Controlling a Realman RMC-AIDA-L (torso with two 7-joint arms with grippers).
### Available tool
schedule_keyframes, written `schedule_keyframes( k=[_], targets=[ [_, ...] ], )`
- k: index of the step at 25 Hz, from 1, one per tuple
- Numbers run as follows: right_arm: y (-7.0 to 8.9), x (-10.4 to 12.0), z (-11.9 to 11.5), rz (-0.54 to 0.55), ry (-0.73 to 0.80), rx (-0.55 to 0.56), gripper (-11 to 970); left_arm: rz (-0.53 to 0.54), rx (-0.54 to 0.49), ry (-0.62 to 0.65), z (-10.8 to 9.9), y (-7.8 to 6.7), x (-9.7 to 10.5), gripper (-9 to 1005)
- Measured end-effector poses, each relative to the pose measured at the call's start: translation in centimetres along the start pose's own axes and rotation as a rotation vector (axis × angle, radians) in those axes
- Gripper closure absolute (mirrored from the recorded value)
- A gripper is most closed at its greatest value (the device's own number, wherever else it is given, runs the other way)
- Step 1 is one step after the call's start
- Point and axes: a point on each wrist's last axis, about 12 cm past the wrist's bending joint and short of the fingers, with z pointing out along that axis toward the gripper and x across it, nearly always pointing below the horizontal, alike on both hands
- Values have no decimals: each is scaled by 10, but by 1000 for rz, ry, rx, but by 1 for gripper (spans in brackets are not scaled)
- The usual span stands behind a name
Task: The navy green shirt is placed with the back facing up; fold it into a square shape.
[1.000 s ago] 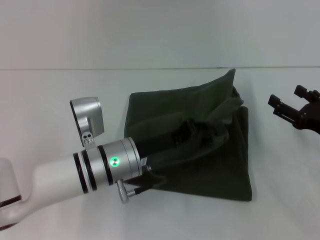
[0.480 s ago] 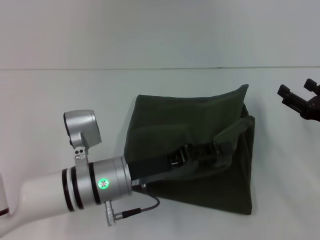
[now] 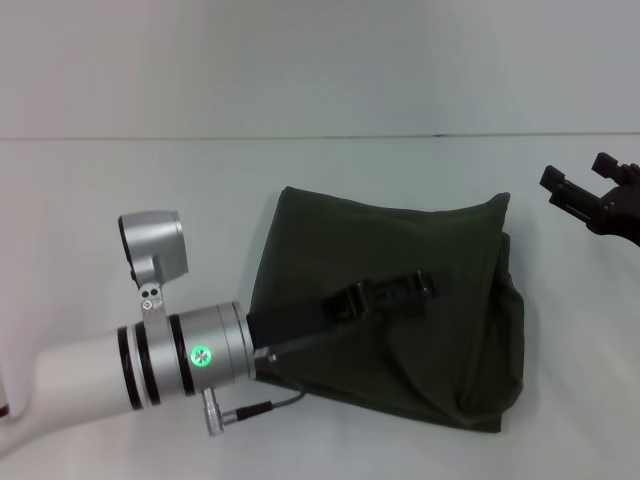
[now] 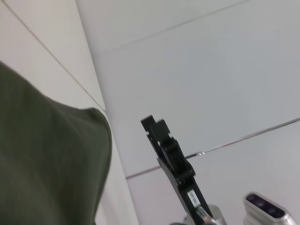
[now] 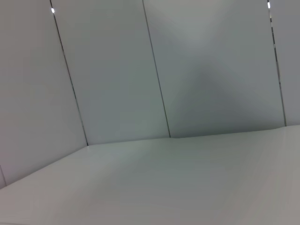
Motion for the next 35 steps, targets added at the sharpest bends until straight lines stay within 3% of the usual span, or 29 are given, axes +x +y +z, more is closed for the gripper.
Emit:
schedule_keyframes(
  k=[5, 9, 11, 15, 22, 28, 35],
  targets=[
    [0, -1, -3, 24, 1, -20, 44, 108, -22, -18, -8, -2, -15, 128],
    [3, -9, -5, 137, 82, -142, 44, 394, -9, -24, -31, -11, -33, 60],
    [5, -17, -10, 206, 139, -235, 44, 481, -33, -18, -44, -14, -40, 27],
    [6, -35, -23, 376, 235, -378, 45, 679, -95, 38, -71, -17, -46, 32],
    [-12, -66, -20, 620, 424, -355, 44, 1021, -127, 2, -105, -16, -33, 42],
    [-10, -87, 5, 590, 721, -293, 44, 1073, -176, 79, -115, -8, -23, 50],
    [-2, -106, 22, 561, 854, -236, 44, 1085, -169, 66, -120, -7, -16, 50]
  ],
)
